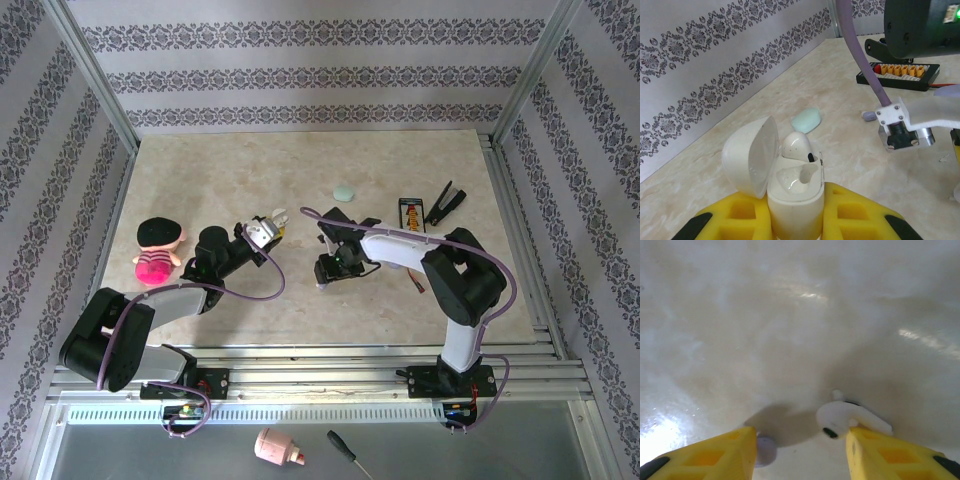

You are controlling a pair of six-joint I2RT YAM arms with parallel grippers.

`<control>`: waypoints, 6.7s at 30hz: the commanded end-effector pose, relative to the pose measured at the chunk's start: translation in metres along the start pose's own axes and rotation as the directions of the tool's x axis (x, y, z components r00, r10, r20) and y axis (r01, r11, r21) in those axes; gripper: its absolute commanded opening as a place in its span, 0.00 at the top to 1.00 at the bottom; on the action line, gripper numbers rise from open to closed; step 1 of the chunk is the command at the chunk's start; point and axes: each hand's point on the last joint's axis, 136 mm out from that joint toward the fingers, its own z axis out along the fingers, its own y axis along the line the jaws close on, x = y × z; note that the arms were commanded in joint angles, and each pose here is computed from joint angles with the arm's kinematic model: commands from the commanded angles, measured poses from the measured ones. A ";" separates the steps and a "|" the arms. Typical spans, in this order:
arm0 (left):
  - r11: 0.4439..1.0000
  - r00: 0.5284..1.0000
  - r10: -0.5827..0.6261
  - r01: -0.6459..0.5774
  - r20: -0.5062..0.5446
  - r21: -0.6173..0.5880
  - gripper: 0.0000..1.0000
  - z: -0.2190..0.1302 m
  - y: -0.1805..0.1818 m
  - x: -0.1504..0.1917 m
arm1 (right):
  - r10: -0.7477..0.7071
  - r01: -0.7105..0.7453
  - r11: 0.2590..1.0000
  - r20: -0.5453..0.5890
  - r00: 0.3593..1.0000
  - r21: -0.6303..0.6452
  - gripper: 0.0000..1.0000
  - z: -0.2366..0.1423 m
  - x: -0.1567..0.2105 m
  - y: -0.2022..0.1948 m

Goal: Insert wireless bluetooth earbuds into charging case

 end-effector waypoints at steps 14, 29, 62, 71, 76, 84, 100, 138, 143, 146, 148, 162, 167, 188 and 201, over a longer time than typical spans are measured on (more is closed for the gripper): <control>0.992 0.998 -0.055 0.057 0.027 -0.109 1.00 -0.024 0.023 0.003 | -0.336 0.369 0.916 -0.199 0.920 0.157 0.49 -0.020 -0.012 -0.022; 0.978 0.998 -0.041 0.032 -0.038 -0.204 1.00 -0.057 0.031 0.013 | -0.405 0.556 0.796 -0.473 0.782 0.239 0.57 -0.011 -0.009 -0.012; 0.994 0.999 -0.032 0.029 -0.034 -0.104 1.00 -0.046 0.017 0.016 | -0.351 0.490 0.819 -0.416 0.839 0.298 0.81 0.006 -0.023 -0.020; 0.998 0.999 -0.049 0.049 0.004 -0.042 1.00 -0.040 0.009 0.008 | -0.297 0.321 0.900 -0.124 0.947 0.295 0.81 -0.037 -0.045 -0.011; 0.996 0.995 -0.086 0.087 0.047 -0.009 1.00 -0.033 0.006 -0.001 | -0.254 0.224 0.939 0.089 0.963 0.262 0.81 -0.070 -0.063 -0.009; 0.985 0.980 -0.166 0.159 0.108 0.067 1.00 -0.014 -0.006 -0.014 | -0.212 0.228 0.974 0.413 0.886 0.009 0.81 -0.133 -0.088 0.041; 0.956 0.959 -0.261 0.242 0.107 0.165 1.00 0.011 -0.021 -0.025 | -0.297 0.490 0.864 0.670 0.680 -0.114 0.82 -0.183 -0.100 0.116; 0.939 0.943 -0.310 0.284 0.120 0.192 1.00 0.015 -0.021 -0.036 | -0.351 0.529 0.844 0.655 0.670 -0.089 0.83 -0.152 -0.120 0.125; 0.938 0.939 -0.322 0.300 0.117 0.174 1.00 0.016 -0.017 -0.036 | -0.354 0.521 0.849 0.644 0.678 -0.082 0.83 -0.146 -0.117 0.121; 0.934 0.935 -0.338 0.319 0.112 0.159 1.00 0.017 -0.014 -0.035 | -0.360 0.520 0.851 0.641 0.678 -0.072 0.83 -0.146 -0.114 0.118; 0.930 0.929 -0.353 0.336 0.111 0.148 1.00 0.018 -0.012 -0.035 | -0.364 0.521 0.851 0.642 0.674 -0.065 0.83 -0.147 -0.112 0.117; 0.900 0.891 -0.431 0.415 0.139 0.133 1.00 0.019 -0.002 -0.046 | -0.362 0.495 0.868 0.630 0.687 -0.041 0.83 -0.136 -0.108 0.105; 0.900 0.892 -0.429 0.408 0.143 0.152 1.00 0.020 -0.004 -0.048 | -0.355 0.501 0.862 0.625 0.696 -0.068 0.83 -0.135 -0.104 0.109; 0.957 0.941 -0.251 0.205 0.228 0.207 1.00 0.008 -0.021 -0.057 | -0.243 0.416 0.894 0.599 0.763 -0.168 0.84 -0.135 -0.094 0.103; 0.964 0.951 -0.190 0.134 0.245 0.231 1.00 0.006 -0.030 -0.054 | -0.255 0.485 0.866 0.729 0.635 -0.120 0.85 -0.173 -0.095 0.111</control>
